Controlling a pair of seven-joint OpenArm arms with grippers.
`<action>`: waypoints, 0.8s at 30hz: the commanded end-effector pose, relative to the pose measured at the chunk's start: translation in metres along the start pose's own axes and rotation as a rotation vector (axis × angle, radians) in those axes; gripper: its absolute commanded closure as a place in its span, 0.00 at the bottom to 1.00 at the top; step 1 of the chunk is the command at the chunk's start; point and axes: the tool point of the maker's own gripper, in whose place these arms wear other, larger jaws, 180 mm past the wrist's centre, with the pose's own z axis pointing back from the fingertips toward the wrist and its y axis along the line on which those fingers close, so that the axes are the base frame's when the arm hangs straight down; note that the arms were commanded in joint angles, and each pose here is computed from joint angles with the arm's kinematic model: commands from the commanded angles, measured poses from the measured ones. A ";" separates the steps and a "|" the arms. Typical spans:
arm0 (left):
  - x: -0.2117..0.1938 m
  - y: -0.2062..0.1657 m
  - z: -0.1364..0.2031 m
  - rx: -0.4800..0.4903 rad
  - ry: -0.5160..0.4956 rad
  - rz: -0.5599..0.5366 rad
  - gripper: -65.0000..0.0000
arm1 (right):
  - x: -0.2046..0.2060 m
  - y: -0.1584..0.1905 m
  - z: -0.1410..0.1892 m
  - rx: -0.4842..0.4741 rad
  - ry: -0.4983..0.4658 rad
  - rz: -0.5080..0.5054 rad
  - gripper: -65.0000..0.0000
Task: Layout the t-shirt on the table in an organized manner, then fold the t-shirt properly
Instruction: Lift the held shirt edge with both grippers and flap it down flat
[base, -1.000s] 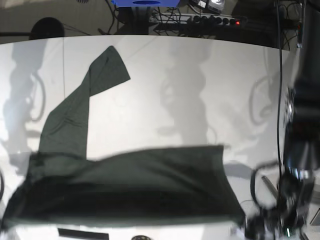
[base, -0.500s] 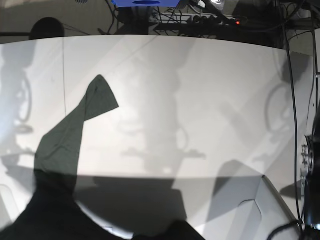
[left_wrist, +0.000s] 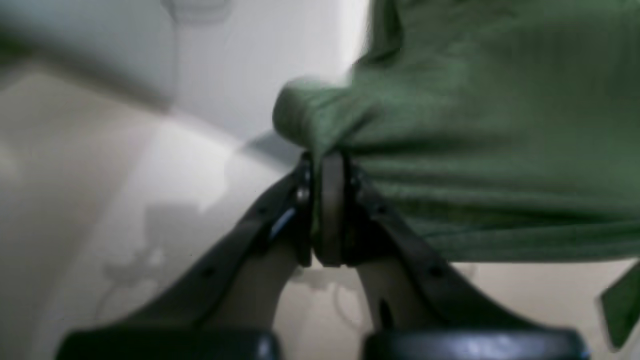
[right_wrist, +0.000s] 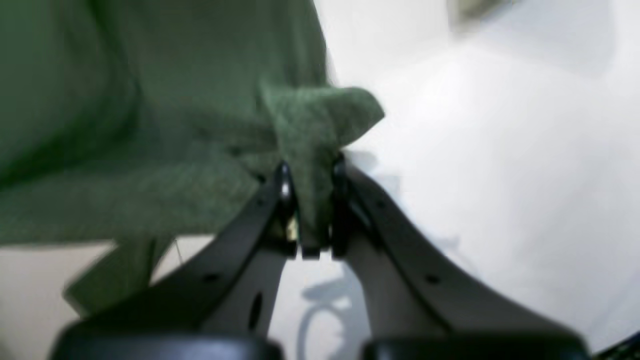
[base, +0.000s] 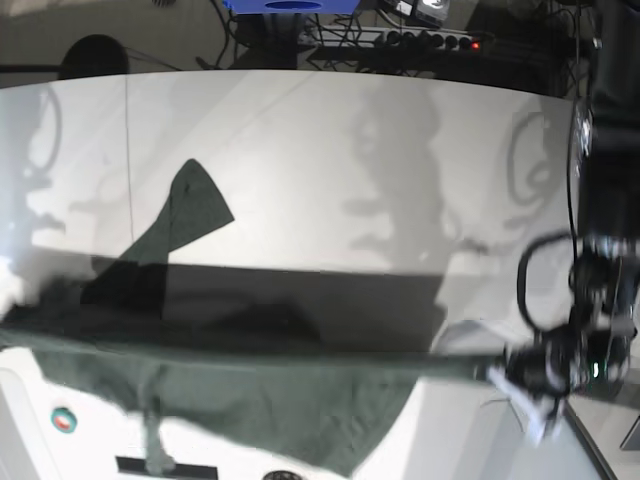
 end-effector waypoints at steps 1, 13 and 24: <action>0.016 0.021 0.017 0.044 -0.061 0.017 1.00 | -0.008 -0.019 0.006 -0.050 0.004 -0.006 1.00; -0.085 0.035 0.054 0.060 0.011 0.047 1.00 | -0.102 -0.037 0.008 -0.059 0.143 -0.128 1.00; -0.172 0.052 0.079 0.113 0.124 0.074 1.00 | -0.175 -0.051 0.012 -0.078 0.229 -0.273 1.00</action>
